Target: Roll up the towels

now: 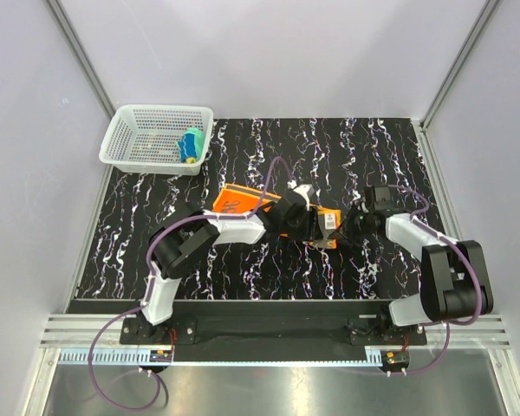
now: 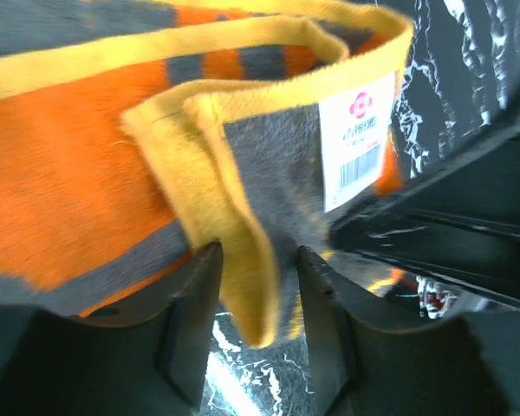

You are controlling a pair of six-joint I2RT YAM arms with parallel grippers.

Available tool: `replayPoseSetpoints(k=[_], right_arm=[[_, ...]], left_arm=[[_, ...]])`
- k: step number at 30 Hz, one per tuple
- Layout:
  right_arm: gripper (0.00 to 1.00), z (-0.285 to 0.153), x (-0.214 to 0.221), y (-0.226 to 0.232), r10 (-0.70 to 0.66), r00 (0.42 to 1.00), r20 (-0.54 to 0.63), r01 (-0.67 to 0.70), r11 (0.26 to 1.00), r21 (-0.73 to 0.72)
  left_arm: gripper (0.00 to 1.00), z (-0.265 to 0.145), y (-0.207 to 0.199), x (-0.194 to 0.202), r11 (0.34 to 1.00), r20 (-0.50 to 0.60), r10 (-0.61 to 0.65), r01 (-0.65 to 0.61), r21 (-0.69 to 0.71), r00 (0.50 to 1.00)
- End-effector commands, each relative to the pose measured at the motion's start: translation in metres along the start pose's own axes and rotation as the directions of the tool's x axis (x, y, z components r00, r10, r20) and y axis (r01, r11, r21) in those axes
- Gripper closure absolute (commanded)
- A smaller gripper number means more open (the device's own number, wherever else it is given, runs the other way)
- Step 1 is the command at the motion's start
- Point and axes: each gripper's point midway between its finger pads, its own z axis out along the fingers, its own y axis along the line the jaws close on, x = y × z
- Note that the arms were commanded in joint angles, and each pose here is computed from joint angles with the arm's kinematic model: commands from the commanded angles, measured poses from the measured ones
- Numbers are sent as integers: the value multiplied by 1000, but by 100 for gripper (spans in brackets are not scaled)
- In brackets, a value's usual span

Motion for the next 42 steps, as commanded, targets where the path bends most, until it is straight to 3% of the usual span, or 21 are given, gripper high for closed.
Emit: replayPoseSetpoints(k=[1,5,8,11,17,26,33,36,38,42], right_arm=[[92,-23,-3,-24,-41,999,26,36,982,184],[95,-26,2,-31,-33,999,-9,35,972,231],[95,-24,8,-36,-16,999,-33,24,971,238],[96,-21,14,-39,10,999,-40,0,971,239],[96,-22,25,-30,70,995,-67,-57,981,184],[96,-37,44,-10,104,985,-134,-93,991,92],[95,-48,54,1,123,978,-170,-117,992,48],[96,-48,60,2,141,971,-193,-137,990,34],[96,-49,65,1,147,967,-209,-145,989,26],[96,-55,70,2,151,965,-214,-149,989,25]], left_arm=[[48,-17,11,-9,970,24,144,-136,-203,989],[43,-55,-4,-27,858,147,325,-225,-462,934],[41,-79,-25,-26,791,205,437,-265,-551,876],[39,-92,-46,-13,730,226,547,-327,-600,806],[32,-74,-107,30,725,288,657,-479,-495,697],[26,-36,-108,47,715,306,684,-523,-465,662],[28,-23,-82,45,723,302,662,-479,-497,686],[40,-23,-75,41,732,318,649,-454,-509,691],[63,-22,-68,37,732,320,642,-433,-526,697],[88,-22,-60,34,739,323,630,-415,-531,707]])
